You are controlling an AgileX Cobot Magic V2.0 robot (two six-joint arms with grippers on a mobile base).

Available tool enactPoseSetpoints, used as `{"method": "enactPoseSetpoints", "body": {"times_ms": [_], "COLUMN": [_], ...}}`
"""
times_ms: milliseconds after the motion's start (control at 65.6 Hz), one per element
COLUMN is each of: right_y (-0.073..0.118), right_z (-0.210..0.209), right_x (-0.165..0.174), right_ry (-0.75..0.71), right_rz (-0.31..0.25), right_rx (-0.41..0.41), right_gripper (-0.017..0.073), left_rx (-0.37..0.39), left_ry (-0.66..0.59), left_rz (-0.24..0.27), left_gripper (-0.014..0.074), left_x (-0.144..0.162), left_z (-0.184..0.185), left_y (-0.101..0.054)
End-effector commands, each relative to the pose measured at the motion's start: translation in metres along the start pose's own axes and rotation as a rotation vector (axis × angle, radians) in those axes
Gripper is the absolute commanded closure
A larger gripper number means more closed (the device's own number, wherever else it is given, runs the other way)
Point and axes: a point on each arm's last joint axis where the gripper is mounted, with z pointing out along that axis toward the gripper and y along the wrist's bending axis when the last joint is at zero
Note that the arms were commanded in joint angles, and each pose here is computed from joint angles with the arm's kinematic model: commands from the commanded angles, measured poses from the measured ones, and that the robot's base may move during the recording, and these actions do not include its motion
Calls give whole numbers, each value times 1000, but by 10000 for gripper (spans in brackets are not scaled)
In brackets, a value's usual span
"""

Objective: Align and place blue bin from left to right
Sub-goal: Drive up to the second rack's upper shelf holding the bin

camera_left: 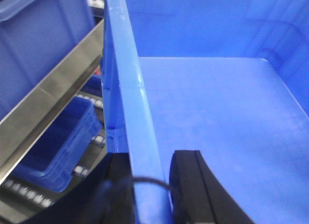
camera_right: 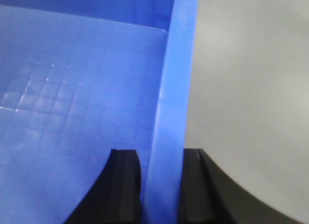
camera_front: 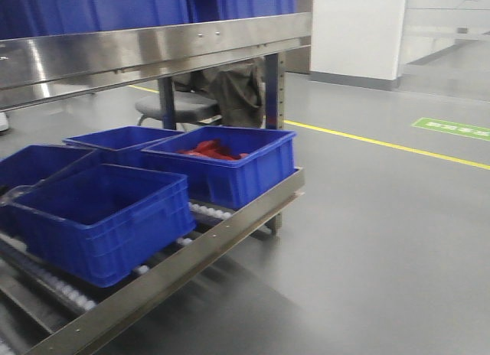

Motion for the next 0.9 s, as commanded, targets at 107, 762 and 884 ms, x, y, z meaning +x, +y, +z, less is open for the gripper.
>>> {"method": "enactPoseSetpoints", "body": {"times_ms": [107, 762, 884], "right_y": [2, 2, 2], "right_z": [-14, -14, -14], "right_x": [-12, -12, -12], "right_ry": [-141, -141, -141], "right_rz": [-31, -31, -31], "right_rx": [-20, -20, -20], "right_gripper": [712, 712, 712], "left_rx": [52, 52, 52], "left_ry": [-127, -127, -127], "left_rz": [9, 9, 9], "left_gripper": [704, 704, 704], "left_x": [-13, -13, -13], "left_z": [-18, -18, -18], "left_y": [-4, -4, -4]}}
